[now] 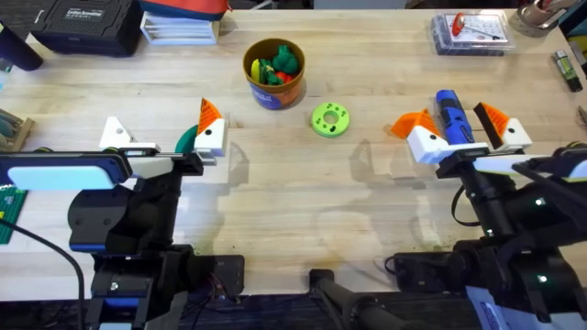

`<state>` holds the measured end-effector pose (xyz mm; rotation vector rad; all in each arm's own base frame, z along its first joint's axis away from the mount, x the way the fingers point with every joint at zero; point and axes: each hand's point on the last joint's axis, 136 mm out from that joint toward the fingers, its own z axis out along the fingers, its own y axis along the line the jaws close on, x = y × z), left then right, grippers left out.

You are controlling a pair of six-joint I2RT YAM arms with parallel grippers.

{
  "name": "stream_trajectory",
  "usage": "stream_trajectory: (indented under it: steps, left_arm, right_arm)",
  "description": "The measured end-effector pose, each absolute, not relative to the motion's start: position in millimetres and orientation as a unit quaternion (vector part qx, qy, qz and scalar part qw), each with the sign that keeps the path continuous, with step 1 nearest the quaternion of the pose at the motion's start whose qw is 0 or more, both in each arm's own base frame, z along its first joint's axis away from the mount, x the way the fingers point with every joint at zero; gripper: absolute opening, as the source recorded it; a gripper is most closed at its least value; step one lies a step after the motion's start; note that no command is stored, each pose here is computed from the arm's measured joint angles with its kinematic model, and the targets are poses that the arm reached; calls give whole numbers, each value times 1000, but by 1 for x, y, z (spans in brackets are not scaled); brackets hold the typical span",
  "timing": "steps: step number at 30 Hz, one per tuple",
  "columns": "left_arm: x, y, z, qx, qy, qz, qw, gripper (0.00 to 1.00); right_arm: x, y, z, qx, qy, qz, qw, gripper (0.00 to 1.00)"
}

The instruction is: Pick up the gripper from the table and insert it into the empty holder that is missing its gripper. Then pick up a screw, insert it into the mounting hole, and use the screwdriver to tighten it. Finally, clean up the table by picking up the vegetable and placing it into the bucket.

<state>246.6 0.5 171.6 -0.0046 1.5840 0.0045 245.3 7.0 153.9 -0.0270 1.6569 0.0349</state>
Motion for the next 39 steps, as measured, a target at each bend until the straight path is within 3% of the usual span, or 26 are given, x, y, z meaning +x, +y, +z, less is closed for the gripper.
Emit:
stream_trajectory:
  steps: [10,17,21,25,29,30,36,37,38,39]
  left_arm:
    - [245,2,176,-6,715,6,699,986]
    - [239,7,245,-13,746,16,666,986]
    - [245,11,259,-18,820,28,572,986]
    - [263,15,249,-18,877,42,479,986]
    - [284,16,226,-15,908,47,416,986]
    - [279,18,193,-13,936,55,346,986]
    - [261,25,138,1,975,79,209,987]
    - [260,26,132,5,978,81,194,972]
    - [259,26,127,10,980,83,183,889]
    - [262,27,121,20,981,89,173,472]
  right_arm:
    - [244,7,150,-7,747,19,664,992]
    - [219,9,158,13,823,41,566,992]
    - [207,10,198,20,849,46,526,992]
    - [212,10,234,22,859,47,510,992]
    - [220,11,239,24,866,48,497,992]
    - [220,11,234,26,872,49,487,992]
    - [220,11,234,27,872,49,487,992]
    - [220,11,234,27,872,50,487,992]
    - [221,11,234,27,871,49,487,992]
    - [221,11,235,27,871,49,488,992]
